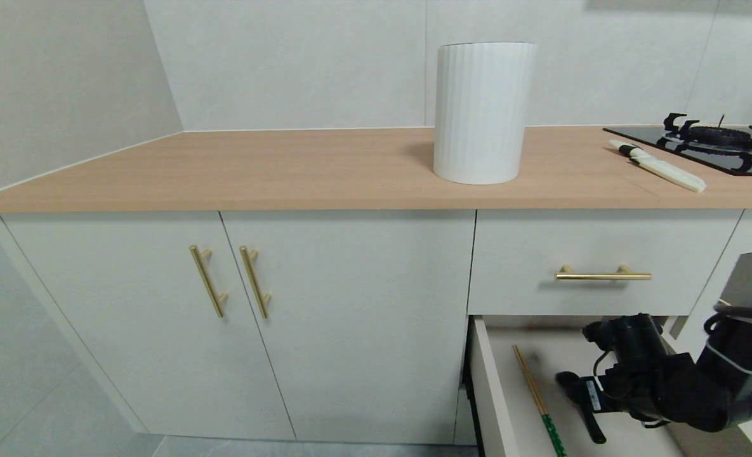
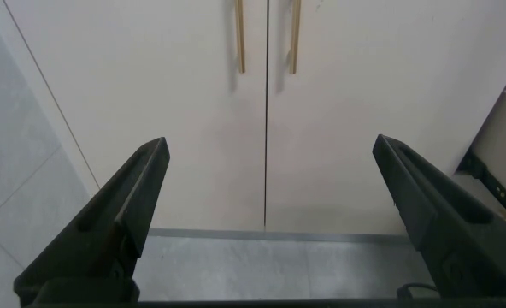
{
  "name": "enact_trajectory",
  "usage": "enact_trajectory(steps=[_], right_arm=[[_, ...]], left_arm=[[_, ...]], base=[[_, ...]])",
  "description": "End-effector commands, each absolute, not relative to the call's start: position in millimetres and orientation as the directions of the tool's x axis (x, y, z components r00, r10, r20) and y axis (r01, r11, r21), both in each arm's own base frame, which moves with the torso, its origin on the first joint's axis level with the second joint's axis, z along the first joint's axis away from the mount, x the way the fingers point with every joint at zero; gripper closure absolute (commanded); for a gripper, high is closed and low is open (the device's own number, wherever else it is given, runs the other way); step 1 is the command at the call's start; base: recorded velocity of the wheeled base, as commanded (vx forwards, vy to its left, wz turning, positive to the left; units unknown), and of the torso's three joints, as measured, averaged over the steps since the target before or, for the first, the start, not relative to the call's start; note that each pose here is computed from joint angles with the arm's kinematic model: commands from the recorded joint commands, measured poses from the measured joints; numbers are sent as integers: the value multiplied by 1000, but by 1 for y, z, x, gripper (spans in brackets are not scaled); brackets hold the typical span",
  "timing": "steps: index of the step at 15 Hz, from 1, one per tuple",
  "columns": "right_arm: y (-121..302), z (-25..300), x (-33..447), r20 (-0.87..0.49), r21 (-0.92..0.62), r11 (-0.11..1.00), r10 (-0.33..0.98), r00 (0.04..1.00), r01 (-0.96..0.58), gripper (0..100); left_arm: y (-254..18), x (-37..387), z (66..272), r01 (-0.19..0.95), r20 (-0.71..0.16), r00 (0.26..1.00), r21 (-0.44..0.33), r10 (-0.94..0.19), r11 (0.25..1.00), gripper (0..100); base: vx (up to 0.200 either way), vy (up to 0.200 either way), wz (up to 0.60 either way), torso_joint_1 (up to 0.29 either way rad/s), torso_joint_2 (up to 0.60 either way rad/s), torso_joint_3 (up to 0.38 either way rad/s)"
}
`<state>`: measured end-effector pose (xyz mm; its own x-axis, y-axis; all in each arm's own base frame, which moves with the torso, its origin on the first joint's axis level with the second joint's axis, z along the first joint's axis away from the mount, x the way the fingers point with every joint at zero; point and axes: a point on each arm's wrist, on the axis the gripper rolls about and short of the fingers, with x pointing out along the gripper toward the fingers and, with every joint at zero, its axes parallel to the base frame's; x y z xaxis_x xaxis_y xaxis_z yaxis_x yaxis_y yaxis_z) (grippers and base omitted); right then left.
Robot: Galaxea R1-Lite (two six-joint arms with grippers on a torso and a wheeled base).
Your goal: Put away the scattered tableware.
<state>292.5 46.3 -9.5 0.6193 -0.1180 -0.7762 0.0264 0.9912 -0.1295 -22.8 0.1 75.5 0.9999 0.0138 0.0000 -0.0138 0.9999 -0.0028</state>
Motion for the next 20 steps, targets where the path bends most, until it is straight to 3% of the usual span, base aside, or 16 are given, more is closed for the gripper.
enact_trajectory(steps=[1, 4, 8, 12, 20], right_arm=[[44, 59, 273, -670, -91, 995, -85, 737, 32, 0], [43, 120, 237, -648, -30, 998, 17, 762, -47, 0], [43, 161, 195, -700, -26, 985, 105, 707, -171, 0], [44, 163, 190, -700, -39, 982, 105, 706, -184, 0], [46, 158, 185, -739, -62, 973, 106, 665, -224, 0]], left_arm=[[0, -23, 75, -15, 0, 1000, -3, 15, 1000, 0], [0, -23, 75, -15, 0, 1000, -3, 15, 1000, 0], [0, -23, 75, -15, 0, 1000, -3, 15, 1000, 0], [0, -23, 75, -15, 0, 1000, -5, 15, 1000, 0], [0, -23, 75, -15, 0, 1000, -5, 15, 1000, 0]], base=[[0, 0, 0, 0, 0, 0], [0, 0, 0, 0, 0, 0], [0, 0, 0, 0, 0, 0], [0, 0, 0, 0, 0, 0], [-200, 0, 0, 4, 3, 3]])
